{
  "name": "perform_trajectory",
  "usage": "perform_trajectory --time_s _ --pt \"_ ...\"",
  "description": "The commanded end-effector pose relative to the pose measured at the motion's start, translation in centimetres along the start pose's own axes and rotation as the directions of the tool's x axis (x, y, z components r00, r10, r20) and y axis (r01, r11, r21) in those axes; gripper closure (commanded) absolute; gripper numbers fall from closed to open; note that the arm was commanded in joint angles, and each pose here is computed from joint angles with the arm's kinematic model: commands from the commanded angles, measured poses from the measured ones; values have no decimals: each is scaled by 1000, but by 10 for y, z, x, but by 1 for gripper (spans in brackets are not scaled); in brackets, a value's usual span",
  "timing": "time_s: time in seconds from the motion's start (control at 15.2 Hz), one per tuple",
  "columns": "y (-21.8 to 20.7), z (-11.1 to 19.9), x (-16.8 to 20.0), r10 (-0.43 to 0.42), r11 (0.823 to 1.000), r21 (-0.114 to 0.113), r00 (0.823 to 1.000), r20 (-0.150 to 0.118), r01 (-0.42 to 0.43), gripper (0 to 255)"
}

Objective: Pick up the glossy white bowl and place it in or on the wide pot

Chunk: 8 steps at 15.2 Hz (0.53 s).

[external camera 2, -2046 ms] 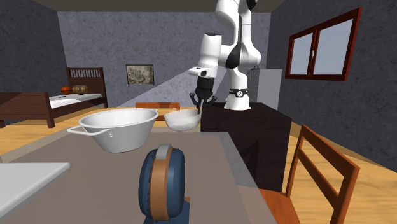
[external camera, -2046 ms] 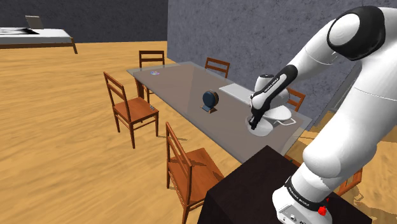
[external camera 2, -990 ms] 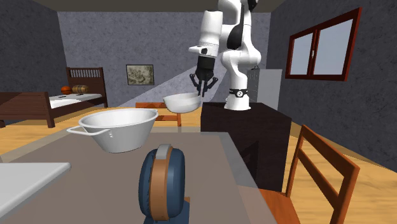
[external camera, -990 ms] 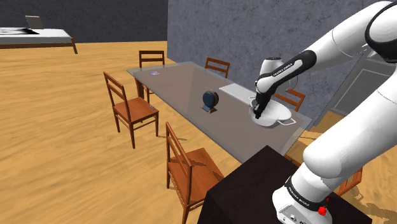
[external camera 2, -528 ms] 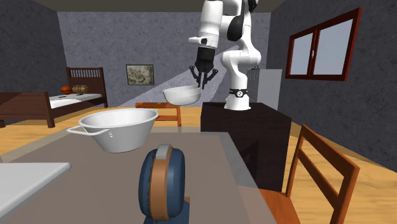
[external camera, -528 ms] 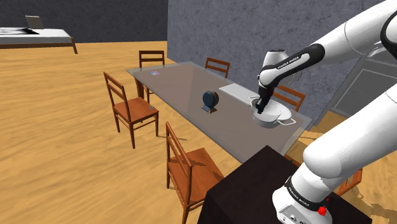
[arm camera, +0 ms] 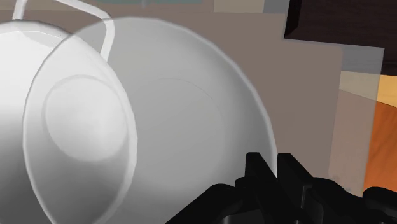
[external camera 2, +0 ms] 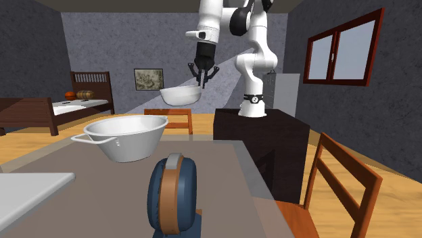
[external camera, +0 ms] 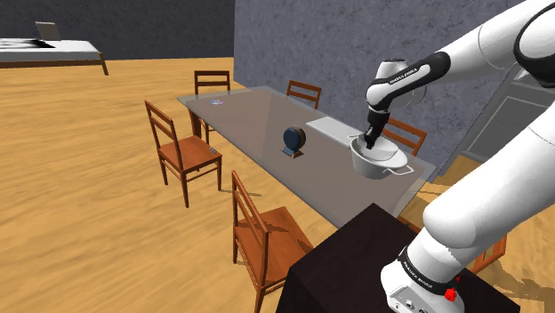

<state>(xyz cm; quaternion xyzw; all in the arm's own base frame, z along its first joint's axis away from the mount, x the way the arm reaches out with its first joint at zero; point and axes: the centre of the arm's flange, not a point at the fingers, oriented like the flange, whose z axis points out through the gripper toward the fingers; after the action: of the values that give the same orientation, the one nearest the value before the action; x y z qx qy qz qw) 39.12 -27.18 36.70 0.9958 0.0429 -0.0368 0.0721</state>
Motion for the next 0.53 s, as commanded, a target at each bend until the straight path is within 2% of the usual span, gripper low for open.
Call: perform_trajectory --time_s 0.0,0.46 --pt "24 -1 4 -1 1000 0 1000 0 1 255" --pt "116 -5 17 -1 1000 0 1000 0 1 255"
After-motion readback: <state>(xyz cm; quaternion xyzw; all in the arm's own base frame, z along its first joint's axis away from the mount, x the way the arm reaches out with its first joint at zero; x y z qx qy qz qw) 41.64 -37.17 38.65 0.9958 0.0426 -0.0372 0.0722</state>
